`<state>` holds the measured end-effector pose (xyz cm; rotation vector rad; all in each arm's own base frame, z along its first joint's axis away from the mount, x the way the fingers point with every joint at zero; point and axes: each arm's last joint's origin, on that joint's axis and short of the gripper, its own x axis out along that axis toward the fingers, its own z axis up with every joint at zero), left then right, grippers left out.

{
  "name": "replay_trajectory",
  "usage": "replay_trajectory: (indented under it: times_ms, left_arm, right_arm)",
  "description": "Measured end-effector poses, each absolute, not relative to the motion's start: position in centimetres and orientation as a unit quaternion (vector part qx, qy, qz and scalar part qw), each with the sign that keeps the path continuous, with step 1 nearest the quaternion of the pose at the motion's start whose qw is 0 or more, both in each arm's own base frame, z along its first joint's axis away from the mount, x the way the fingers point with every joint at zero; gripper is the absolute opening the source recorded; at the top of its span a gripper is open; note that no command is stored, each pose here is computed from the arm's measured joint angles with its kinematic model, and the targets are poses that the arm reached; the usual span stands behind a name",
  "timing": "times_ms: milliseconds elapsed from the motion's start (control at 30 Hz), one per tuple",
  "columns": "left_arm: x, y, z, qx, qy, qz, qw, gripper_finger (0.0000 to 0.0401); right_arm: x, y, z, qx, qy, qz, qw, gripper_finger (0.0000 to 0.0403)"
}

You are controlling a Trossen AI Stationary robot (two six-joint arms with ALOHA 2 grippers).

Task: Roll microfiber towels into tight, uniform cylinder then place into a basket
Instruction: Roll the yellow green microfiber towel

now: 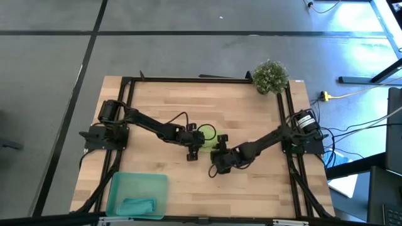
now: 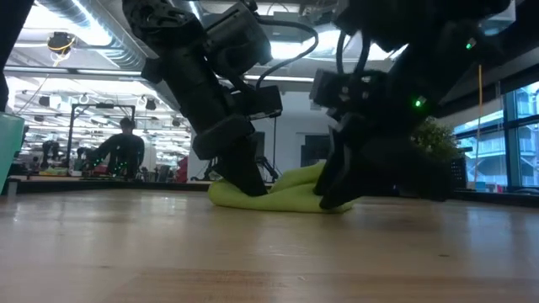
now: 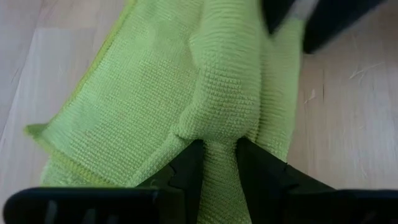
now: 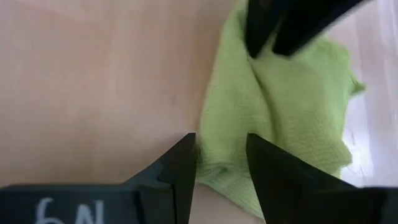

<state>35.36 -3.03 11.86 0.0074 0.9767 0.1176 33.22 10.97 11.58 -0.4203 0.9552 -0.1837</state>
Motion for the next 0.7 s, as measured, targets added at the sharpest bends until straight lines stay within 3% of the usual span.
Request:
replay_trajectory:
  times_ms: [400,500,633,700]
  left_arm:
    - [35.4,-3.0,11.9,0.004,0.468,0.057,0.882,0.0096]
    - [35.4,-3.0,11.9,0.004,0.468,0.057,0.882,0.0096]
    - [35.3,-3.0,12.2,0.007,0.466,0.055,0.883,0.0096]
    - [35.0,-3.0,12.6,0.015,0.471,0.051,0.881,0.0096]
  right_arm:
    - [33.2,9.4,11.1,-0.116,0.475,-0.093,0.867,0.0132]
    - [33.2,9.3,10.7,-0.102,0.479,-0.103,0.866,0.0096]
    - [33.2,9.3,10.4,-0.101,0.485,-0.1,0.863,0.0018]
    - [33.3,9.2,10.4,-0.09,0.489,-0.09,0.863,0.0014]
